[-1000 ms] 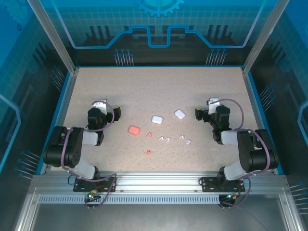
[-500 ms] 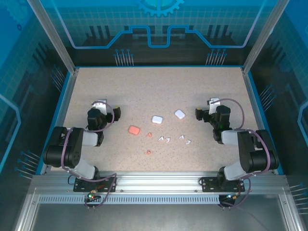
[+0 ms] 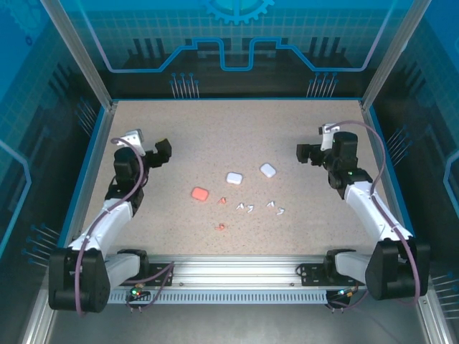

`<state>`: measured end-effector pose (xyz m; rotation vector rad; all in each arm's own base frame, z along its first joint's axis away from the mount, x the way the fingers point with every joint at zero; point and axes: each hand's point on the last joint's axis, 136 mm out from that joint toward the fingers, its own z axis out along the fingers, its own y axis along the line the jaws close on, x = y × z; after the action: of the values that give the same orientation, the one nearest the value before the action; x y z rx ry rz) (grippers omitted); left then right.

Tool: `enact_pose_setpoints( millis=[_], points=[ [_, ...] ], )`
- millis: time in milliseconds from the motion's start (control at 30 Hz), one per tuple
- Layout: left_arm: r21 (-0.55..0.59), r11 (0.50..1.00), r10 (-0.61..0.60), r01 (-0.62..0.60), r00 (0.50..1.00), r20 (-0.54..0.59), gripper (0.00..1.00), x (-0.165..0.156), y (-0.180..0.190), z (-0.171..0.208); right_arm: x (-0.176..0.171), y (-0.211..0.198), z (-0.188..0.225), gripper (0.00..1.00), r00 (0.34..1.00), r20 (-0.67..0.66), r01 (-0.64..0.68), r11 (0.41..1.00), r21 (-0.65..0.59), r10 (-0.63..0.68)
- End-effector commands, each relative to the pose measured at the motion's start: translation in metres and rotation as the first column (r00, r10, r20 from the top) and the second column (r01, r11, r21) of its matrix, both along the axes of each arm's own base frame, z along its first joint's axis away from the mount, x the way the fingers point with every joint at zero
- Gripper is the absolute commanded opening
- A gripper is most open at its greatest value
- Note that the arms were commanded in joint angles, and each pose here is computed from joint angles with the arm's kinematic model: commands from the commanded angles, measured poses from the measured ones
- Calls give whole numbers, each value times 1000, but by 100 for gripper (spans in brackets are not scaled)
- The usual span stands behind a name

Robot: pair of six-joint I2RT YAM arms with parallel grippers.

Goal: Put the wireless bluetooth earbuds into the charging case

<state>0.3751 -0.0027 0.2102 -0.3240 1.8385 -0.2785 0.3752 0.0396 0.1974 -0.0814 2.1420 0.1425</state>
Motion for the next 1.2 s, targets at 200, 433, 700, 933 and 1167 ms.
enact_pose_setpoints(
  millis=[200,433,700,933,1167],
  points=[
    [-484,859,-280,169,945,-168,99,-50,-71,-42,-47,63,-34,100,882,-429,-279,949,-145,194],
    [-492,848,-307,195,939,-157,99,-59,-79,-38,-37,96,-59,99,796,-546,-418,889,-185,261],
    [-466,864,-291,192,945,-149,99,-65,-75,-33,-28,115,-90,91,692,-657,-525,833,-175,298],
    [-459,871,-278,175,946,-166,99,-66,-73,-38,-13,123,-116,86,626,-723,-586,788,-190,291],
    [-449,879,-267,162,947,-180,99,-66,-71,-41,0,129,-138,82,584,-766,-618,759,-207,267]
  ],
)
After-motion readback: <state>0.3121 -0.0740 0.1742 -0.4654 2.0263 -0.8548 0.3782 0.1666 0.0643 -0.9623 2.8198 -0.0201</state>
